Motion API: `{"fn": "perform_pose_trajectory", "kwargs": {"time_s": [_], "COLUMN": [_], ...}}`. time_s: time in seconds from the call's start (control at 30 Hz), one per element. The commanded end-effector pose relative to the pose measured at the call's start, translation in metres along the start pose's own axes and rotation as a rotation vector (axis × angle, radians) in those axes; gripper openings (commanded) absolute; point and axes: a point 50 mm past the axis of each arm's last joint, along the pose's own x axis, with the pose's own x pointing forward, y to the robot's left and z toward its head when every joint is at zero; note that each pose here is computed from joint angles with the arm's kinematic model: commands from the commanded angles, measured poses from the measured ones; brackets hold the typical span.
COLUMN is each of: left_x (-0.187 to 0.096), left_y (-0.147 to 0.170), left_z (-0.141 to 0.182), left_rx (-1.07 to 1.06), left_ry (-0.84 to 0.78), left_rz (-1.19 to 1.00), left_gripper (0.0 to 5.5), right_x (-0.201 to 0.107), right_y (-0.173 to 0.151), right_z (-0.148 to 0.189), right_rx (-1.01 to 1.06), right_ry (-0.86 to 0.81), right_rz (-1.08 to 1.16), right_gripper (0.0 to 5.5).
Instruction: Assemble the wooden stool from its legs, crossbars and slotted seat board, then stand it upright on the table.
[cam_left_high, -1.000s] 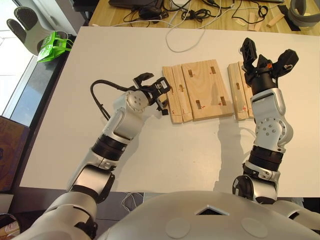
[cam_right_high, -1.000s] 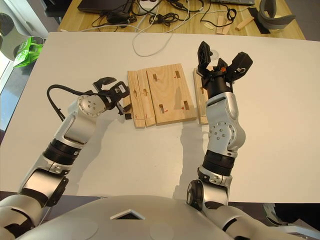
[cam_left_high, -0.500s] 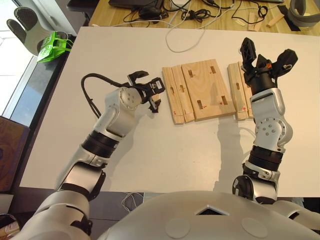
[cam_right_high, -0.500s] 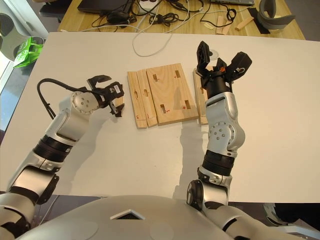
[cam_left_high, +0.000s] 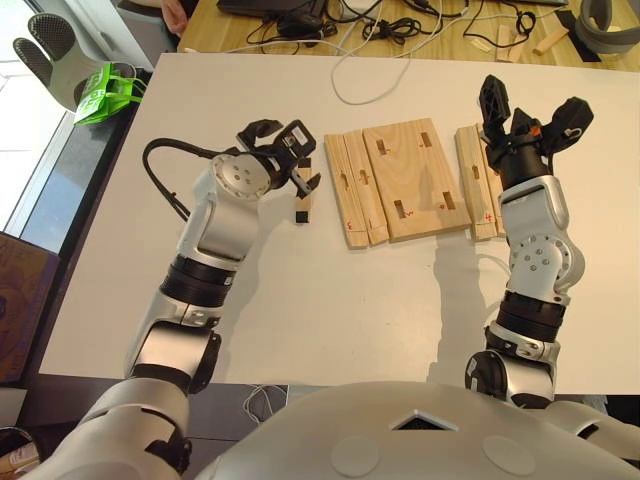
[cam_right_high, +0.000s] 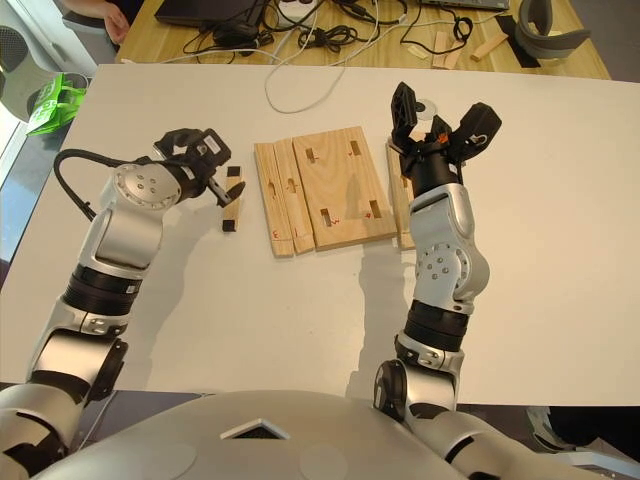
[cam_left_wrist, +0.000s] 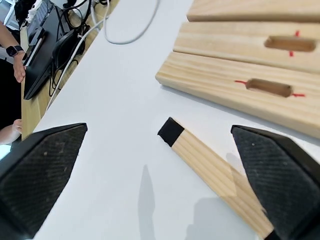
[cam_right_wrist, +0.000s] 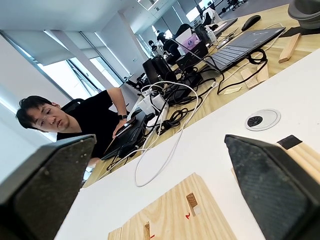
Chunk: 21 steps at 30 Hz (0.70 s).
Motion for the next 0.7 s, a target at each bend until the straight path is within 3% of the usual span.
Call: {"fn": "perform_pose_trajectory", "kwargs": {"time_s": [0.03,0.23,0.6,0.7], "left_x": [-0.006,-0.009,0.004,0.008], "left_y": [-0.015,-0.038,-0.033,-0.036], "left_z": [-0.017,-0.022,-0.045,-0.053], "left_rx": [0.011,-0.015,0.136,0.028], "left_ry": [0.06,0.079,0.191,0.215], "left_rz": [-0.054,-0.151,-0.168,-0.191], "left_gripper": [5.38,5.38,5.38,5.38], "right_x": [-0.001,-0.001,0.0,-0.001], "right_y": [0.0,0.0,0.003,0.005], "right_z": [0.0,0.0,-0.005,-0.007], "right_rx": [0.002,-0.001,-0.011,-0.015], "right_ry": [-0.007,-0.006,-0.002,-0.001], "right_rz": [-0.002,-0.004,0.008,0.013], "right_gripper": [4.78,4.78,4.78,4.78]}}
